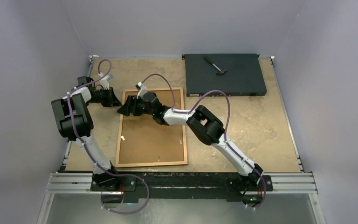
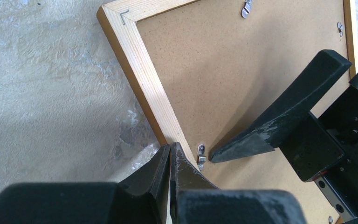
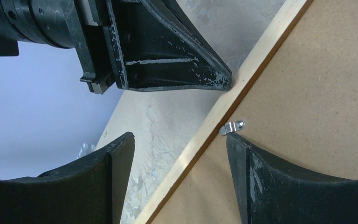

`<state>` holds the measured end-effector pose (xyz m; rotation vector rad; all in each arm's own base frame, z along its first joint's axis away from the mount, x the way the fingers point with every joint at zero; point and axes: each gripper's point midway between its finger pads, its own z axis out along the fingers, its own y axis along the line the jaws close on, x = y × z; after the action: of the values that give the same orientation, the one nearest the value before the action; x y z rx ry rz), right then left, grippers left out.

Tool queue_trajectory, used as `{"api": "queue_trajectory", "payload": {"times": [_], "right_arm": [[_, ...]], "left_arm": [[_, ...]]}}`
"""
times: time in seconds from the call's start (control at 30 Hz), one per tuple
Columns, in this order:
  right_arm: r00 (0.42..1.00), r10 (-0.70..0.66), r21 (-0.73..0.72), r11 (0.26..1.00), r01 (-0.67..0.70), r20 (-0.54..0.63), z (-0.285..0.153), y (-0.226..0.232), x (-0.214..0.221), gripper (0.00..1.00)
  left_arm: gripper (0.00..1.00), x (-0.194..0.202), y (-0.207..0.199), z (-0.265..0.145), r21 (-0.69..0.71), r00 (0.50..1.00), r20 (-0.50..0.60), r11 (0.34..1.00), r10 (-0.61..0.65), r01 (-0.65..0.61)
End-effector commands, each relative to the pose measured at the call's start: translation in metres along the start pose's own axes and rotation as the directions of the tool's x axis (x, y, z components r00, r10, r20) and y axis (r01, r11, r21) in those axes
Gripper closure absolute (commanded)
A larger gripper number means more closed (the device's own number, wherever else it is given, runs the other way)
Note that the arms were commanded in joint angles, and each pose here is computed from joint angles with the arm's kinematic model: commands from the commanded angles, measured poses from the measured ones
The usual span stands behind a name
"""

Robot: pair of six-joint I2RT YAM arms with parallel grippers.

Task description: Put the photo into the frame

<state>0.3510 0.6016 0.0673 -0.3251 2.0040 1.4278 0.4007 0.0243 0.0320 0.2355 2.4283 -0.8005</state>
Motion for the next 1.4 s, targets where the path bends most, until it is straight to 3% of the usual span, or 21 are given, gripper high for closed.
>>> {"api": "queue_trajectory", "payload": {"times": [0.0,0.23,0.4,0.6,0.77,0.9,1.1,1.37], "right_arm": [[0.999,0.038,0.004,0.999,-0.037,-0.022,0.010,0.000,0.008,0.25],[0.998,0.036,-0.064,0.997,-0.039,-0.043,0.009,0.013,0.010,0.25],[0.990,-0.139,-0.246,0.961,0.129,-0.024,-0.040,0.052,-0.031,0.23],[0.944,-0.272,-0.083,0.962,0.261,-0.189,-0.121,0.040,-0.024,0.18],[0.909,-0.228,-0.020,0.972,0.236,-0.348,-0.196,0.030,0.025,0.20],[0.899,-0.181,-0.024,0.982,0.187,-0.398,-0.227,0.036,0.046,0.22],[0.841,-0.245,-0.045,0.966,0.256,-0.483,-0.236,0.033,0.065,0.28],[0.718,-0.397,-0.157,0.912,0.379,-0.573,-0.217,0.048,0.088,0.48]], "left_arm": [[1.00,0.060,0.003,0.006,-0.034,0.981,-0.170,0.995,-0.098,0.093],[1.00,0.061,0.003,0.007,-0.034,0.981,-0.168,0.995,-0.098,0.093],[1.00,0.054,0.006,0.004,-0.048,0.984,-0.159,0.996,-0.083,0.076],[1.00,0.054,0.013,0.004,-0.072,0.983,-0.168,0.996,-0.068,0.056],[1.00,0.056,0.014,0.002,-0.079,0.983,-0.171,0.996,-0.064,0.051],[1.00,0.054,0.013,0.002,-0.078,0.984,-0.166,0.996,-0.062,0.050],[1.00,0.057,0.010,0.001,-0.074,0.984,-0.168,0.996,-0.063,0.051],[1.00,0.059,0.010,0.001,-0.075,0.983,-0.169,0.996,-0.065,0.053]]}}
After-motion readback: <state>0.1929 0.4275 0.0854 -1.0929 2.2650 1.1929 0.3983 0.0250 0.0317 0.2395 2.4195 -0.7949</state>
